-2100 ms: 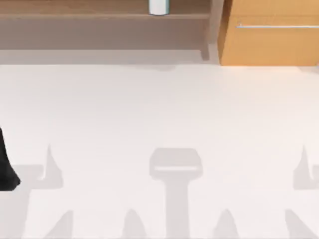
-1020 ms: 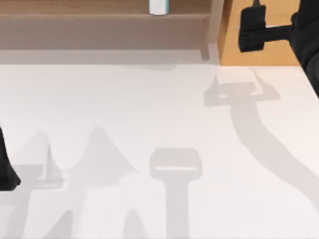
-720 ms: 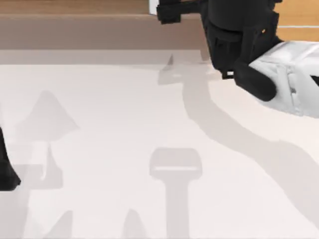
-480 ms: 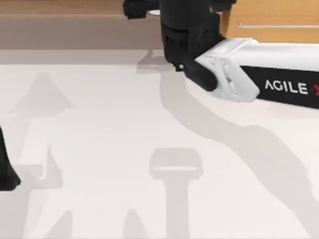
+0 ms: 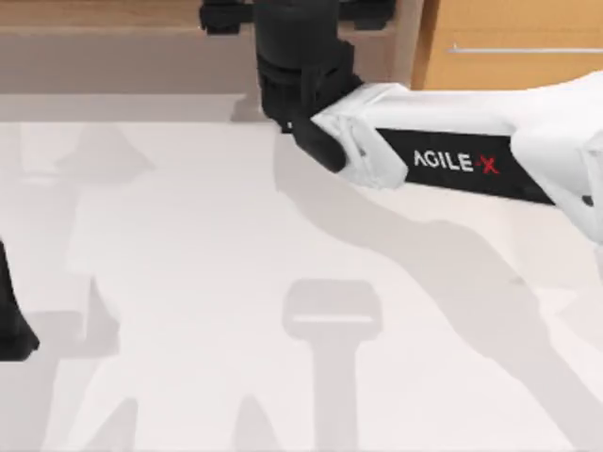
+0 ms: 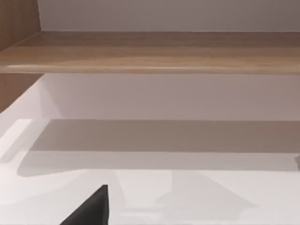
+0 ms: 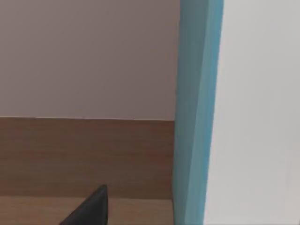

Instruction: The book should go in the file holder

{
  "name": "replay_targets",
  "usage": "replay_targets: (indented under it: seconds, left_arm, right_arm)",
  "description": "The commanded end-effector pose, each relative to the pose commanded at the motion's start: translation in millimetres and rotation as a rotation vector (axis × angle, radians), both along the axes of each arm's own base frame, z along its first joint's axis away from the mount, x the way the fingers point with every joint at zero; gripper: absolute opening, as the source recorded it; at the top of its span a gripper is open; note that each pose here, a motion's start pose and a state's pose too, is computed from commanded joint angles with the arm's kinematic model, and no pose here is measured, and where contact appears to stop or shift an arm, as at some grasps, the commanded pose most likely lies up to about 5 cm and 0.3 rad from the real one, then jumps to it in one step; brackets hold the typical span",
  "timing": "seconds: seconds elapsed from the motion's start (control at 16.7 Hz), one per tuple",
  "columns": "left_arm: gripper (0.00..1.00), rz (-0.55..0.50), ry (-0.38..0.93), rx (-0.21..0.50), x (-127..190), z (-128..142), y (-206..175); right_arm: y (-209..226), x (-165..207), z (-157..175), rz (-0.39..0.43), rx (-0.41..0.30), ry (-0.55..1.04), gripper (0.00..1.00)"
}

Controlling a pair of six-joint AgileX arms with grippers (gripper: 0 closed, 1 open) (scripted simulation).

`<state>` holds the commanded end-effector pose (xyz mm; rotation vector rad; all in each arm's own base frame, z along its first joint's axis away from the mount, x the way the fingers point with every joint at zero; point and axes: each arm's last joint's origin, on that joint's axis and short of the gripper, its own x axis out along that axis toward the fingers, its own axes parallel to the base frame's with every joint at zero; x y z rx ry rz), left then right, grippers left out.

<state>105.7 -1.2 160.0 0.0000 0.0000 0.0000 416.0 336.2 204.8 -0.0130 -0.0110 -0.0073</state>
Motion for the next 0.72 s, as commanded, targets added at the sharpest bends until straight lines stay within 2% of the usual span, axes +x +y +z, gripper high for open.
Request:
replay_targets:
  seconds: [0.3, 0.72]
  left_arm:
    - [1.00, 0.000, 0.000, 0.000, 0, 0, 0]
    - [1.00, 0.000, 0.000, 0.000, 0, 0, 0]
  right_arm:
    - [1, -1, 0, 0.004, -0.002, 0.002, 1.00]
    - [0, 20, 0, 0.000, 0.000, 0.000, 1.00]
